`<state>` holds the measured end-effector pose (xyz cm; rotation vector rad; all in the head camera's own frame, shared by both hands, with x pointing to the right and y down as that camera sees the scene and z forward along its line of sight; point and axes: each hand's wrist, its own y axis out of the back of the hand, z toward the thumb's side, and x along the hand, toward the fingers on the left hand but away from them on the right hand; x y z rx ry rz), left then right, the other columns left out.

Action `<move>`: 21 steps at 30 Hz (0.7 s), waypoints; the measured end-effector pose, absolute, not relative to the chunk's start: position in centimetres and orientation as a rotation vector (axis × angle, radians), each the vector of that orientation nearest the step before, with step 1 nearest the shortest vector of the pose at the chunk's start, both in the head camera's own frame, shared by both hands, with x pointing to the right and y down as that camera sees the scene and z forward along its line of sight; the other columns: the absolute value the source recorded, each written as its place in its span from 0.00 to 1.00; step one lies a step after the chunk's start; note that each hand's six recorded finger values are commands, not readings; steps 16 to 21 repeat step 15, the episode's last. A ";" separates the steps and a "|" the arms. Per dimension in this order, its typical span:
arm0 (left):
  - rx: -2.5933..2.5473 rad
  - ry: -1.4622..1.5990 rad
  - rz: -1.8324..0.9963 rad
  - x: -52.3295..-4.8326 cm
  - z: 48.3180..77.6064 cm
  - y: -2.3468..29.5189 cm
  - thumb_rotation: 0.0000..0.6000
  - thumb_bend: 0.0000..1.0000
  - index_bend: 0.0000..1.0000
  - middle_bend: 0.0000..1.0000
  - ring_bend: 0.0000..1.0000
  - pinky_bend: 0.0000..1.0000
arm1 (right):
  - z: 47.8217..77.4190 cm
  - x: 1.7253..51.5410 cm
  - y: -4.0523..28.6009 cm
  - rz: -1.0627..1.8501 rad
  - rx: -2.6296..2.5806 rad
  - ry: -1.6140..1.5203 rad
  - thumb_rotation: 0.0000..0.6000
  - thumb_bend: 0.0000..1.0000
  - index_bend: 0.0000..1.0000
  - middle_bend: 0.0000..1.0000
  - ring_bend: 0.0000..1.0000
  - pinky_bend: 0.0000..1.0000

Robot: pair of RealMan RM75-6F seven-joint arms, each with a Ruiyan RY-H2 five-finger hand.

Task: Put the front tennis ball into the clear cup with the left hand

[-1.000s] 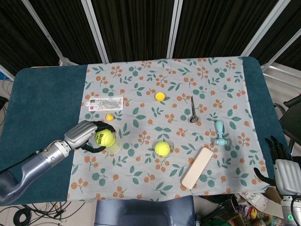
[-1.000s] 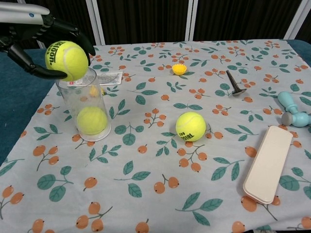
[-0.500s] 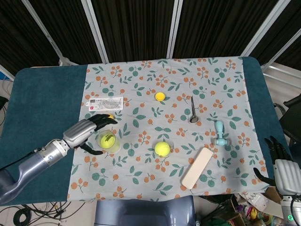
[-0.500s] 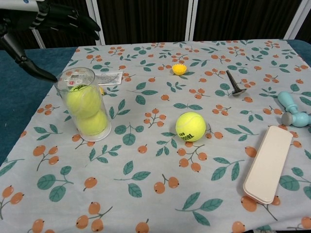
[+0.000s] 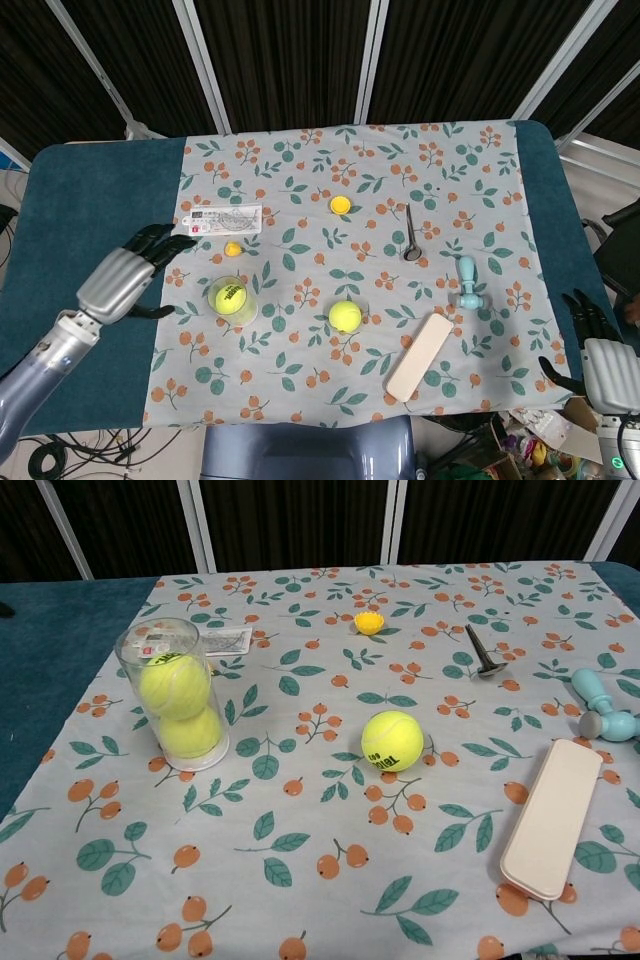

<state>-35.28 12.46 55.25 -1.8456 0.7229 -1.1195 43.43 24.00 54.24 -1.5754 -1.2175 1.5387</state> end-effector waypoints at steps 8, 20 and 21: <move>-1.627 0.975 -1.388 -43.8 53.5 19.6 1.00 0.04 0.10 0.10 0.02 0.07 | 54.2 43.3 23.9 1.531 -1.569 -1.205 1.00 0.17 0.00 0.00 0.07 0.24; -1.619 1.118 -1.469 -47.8 53.6 22.7 1.00 0.04 0.07 0.10 0.00 0.05 | 54.3 42.9 23.9 1.507 -1.585 -1.154 1.00 0.17 0.00 0.00 0.07 0.24; -1.619 1.118 -1.469 -47.8 53.6 22.7 1.00 0.04 0.07 0.10 0.00 0.05 | 54.3 42.9 23.9 1.507 -1.585 -1.154 1.00 0.17 0.00 0.00 0.07 0.24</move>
